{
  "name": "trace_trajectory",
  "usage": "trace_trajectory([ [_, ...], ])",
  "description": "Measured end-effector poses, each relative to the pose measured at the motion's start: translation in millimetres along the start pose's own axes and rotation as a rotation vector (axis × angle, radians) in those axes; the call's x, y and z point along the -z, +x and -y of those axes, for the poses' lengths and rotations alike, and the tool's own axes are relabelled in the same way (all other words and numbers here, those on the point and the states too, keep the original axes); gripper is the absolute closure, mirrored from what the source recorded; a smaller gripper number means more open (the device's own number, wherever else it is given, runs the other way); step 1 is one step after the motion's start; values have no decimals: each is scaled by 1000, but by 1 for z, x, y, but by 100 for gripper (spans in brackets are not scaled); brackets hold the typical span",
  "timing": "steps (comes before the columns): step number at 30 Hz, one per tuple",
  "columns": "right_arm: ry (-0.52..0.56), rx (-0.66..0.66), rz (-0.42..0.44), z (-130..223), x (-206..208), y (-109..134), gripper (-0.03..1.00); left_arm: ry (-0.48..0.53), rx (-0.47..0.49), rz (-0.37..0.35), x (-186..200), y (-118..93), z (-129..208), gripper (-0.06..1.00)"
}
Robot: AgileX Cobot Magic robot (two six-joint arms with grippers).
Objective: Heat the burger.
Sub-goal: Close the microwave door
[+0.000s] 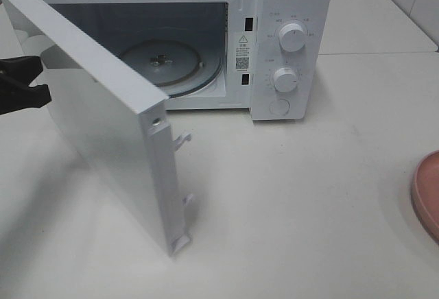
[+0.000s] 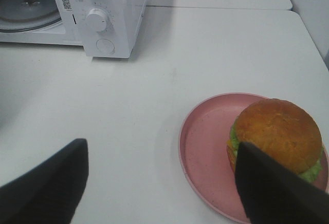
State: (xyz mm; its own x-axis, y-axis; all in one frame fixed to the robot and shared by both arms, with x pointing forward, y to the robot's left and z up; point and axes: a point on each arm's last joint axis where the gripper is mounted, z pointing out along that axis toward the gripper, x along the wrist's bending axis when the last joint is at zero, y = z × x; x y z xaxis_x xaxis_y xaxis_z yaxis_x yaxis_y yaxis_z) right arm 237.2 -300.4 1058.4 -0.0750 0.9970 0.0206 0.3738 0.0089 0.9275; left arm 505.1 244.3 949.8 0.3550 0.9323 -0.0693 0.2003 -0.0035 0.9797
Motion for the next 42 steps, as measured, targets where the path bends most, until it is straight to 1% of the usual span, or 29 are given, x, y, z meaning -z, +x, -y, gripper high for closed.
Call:
trace_trajectory([
  [1,0,0,0,0,0,0,21,4,-5,11,-5,-5,1,94],
  [2,0,0,0,0,0,0,21,4,-5,11,-5,-5,1,94],
  [4,0,0,0,0,0,0,21,6,-14,51,-16,-16,2,94],
  [7,0,0,0,0,0,0,21,6,-12,56,-18,-18,3,94],
  [9,0,0,0,0,0,0,21,-2,-4,72,-30,-26,1,94],
  [12,0,0,0,0,0,0,21,-4,-2,78,-33,-29,1,94],
  [16,0,0,0,0,0,0,21,-13,14,96,-48,-41,1,94],
  [20,0,0,0,0,0,0,21,-16,29,95,-58,-47,0,94],
  [22,0,0,0,0,0,0,21,-13,47,91,-72,-57,-1,94],
  [23,0,0,0,0,0,0,21,-13,47,91,-72,-57,-1,94],
  [25,0,0,0,0,0,0,21,-3,31,90,-83,-65,-1,94],
  [28,0,0,0,0,0,0,21,2,19,96,-87,-69,-1,94],
  [30,0,0,0,0,0,0,21,50,-27,138,-100,-86,3,94],
  [33,0,0,0,0,0,0,21,60,-33,146,-103,-89,4,94],
  [35,0,0,0,0,0,0,21,80,-48,173,-118,-102,4,94],
  [36,0,0,0,0,0,0,21,80,-48,173,-118,-102,4,94],
  [38,0,0,0,0,0,0,21,77,-54,192,-127,-112,1,94],
  [39,0,0,0,0,0,0,21,77,-54,192,-127,-112,1,94],
  [40,0,0,0,0,0,0,21,76,-64,202,-131,-115,0,94],
  [41,0,0,0,0,0,0,21,80,-83,226,-137,-125,-2,94],
  [42,0,0,0,0,0,0,21,80,-83,226,-137,-125,-2,94],
])
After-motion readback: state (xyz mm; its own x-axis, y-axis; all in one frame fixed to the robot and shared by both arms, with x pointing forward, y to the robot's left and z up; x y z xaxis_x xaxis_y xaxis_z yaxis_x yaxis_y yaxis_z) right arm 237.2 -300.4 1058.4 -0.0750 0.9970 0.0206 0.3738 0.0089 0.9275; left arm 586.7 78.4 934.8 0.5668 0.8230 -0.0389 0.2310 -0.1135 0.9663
